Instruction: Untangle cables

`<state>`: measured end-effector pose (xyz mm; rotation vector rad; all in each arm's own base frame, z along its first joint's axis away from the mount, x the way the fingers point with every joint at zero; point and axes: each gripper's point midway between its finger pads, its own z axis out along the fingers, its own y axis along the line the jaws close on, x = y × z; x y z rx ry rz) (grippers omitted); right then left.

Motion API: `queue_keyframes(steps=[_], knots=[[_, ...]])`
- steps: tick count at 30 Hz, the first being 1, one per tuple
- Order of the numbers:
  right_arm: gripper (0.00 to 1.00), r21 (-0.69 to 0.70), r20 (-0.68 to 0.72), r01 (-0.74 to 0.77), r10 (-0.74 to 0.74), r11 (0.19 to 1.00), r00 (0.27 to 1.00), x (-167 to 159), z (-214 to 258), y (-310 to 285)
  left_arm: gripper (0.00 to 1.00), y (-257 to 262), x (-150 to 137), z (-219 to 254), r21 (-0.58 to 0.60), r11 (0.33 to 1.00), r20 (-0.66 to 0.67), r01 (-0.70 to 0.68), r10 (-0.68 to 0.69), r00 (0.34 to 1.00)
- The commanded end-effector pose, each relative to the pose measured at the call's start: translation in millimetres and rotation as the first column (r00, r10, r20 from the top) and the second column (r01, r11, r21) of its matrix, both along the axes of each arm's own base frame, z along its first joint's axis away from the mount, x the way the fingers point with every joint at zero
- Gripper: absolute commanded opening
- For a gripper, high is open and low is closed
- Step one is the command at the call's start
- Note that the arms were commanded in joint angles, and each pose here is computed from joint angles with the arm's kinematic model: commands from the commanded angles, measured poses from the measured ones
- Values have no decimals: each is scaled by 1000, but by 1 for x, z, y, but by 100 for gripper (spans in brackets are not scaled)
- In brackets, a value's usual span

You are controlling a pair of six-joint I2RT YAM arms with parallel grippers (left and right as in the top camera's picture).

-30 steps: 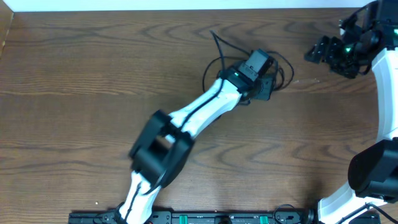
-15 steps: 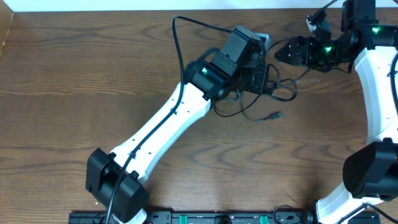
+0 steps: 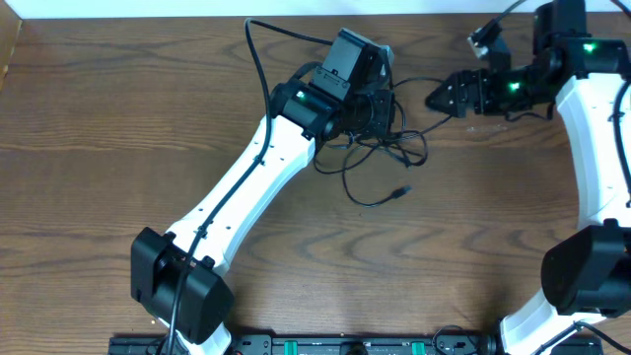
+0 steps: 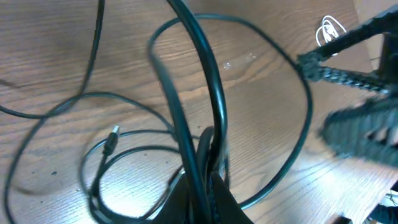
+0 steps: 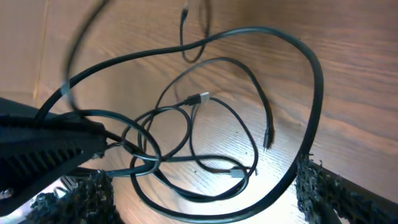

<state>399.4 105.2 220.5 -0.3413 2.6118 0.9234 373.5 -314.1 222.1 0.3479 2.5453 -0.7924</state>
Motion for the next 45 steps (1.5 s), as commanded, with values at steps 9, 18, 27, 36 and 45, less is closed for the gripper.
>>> queue_keyframes(steps=[9,18,27,36,45], knots=[[88,-140,-13,-35,33,990,999,-4,-18,29,8,-7,-6,4,-39,998,-9,47,-48,999],[82,-133,-70,28,-37,991,997,-6,-23,36,8,-6,10,19,-125,992,3,11,-11,1000],[81,35,-175,113,-105,993,979,-4,-38,58,8,-6,35,41,-245,965,6,-98,102,995],[79,122,-195,196,-171,973,966,12,-40,67,8,-8,36,43,-259,960,3,-107,112,994],[78,166,-179,239,-209,957,961,25,-31,80,8,-8,38,45,-276,952,-16,-131,132,991]])
